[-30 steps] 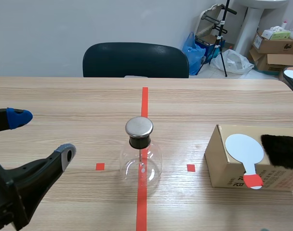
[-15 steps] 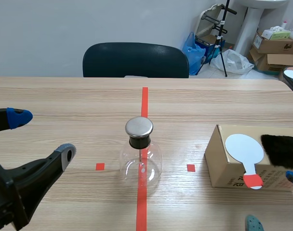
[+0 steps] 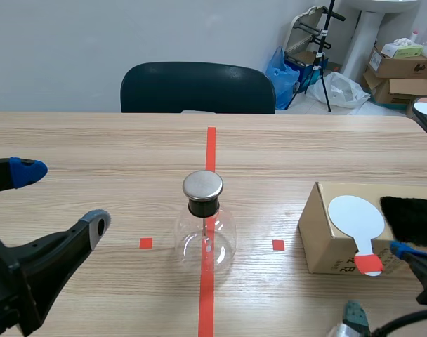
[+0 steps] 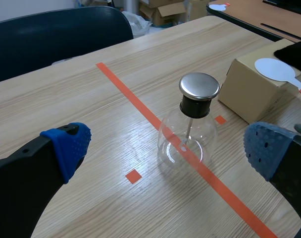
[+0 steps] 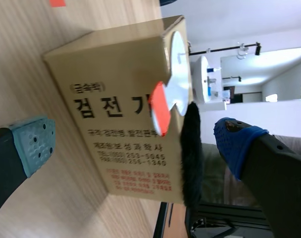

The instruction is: Do the electroscope experiment

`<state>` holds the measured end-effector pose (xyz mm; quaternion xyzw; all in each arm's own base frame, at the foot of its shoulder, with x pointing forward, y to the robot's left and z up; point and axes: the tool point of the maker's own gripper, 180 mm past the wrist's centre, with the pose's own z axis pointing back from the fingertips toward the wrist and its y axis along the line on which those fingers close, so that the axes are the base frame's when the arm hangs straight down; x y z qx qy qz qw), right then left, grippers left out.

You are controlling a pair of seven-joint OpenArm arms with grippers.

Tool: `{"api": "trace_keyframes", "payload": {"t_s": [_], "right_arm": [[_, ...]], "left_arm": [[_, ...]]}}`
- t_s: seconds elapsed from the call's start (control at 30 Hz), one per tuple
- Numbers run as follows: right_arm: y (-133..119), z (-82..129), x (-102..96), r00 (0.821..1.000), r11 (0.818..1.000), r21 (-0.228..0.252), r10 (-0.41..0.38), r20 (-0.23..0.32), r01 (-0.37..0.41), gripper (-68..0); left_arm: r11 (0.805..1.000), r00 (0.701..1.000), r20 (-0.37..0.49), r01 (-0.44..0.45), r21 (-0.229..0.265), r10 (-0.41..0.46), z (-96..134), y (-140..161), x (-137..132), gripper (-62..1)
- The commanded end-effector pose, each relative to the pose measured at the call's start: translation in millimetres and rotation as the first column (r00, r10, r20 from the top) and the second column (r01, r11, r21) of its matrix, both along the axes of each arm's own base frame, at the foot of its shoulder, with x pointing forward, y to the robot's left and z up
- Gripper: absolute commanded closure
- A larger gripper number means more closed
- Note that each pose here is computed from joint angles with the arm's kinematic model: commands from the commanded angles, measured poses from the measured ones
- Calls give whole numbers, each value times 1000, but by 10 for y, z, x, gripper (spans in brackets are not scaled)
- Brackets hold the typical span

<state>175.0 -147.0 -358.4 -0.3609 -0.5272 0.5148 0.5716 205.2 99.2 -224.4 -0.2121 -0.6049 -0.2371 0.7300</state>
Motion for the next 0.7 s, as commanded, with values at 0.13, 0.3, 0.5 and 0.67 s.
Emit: {"api": "trace_keyframes", "payload": {"t_s": [0.13, 0.3, 0.5, 0.67], "right_arm": [[-50, 249, 216, 992, 1000, -21, -5, 122, 7, -679], [-18, 276, 275, 990, 999, -47, 6, 141, 0, -679], [50, 260, 293, 990, 997, -73, -10, 142, 20, -679], [69, 256, 290, 990, 997, -73, -4, 141, 15, -679]], "left_arm": [[1000, 1000, 26, 2, -22, -2, 92, -31, 8, -623], [1000, 1000, 26, 3, -22, -2, 93, -31, 9, -623], [1000, 1000, 28, 3, -22, -2, 97, -31, 12, -623], [1000, 1000, 28, 3, -22, -2, 97, -31, 12, -623]]}}
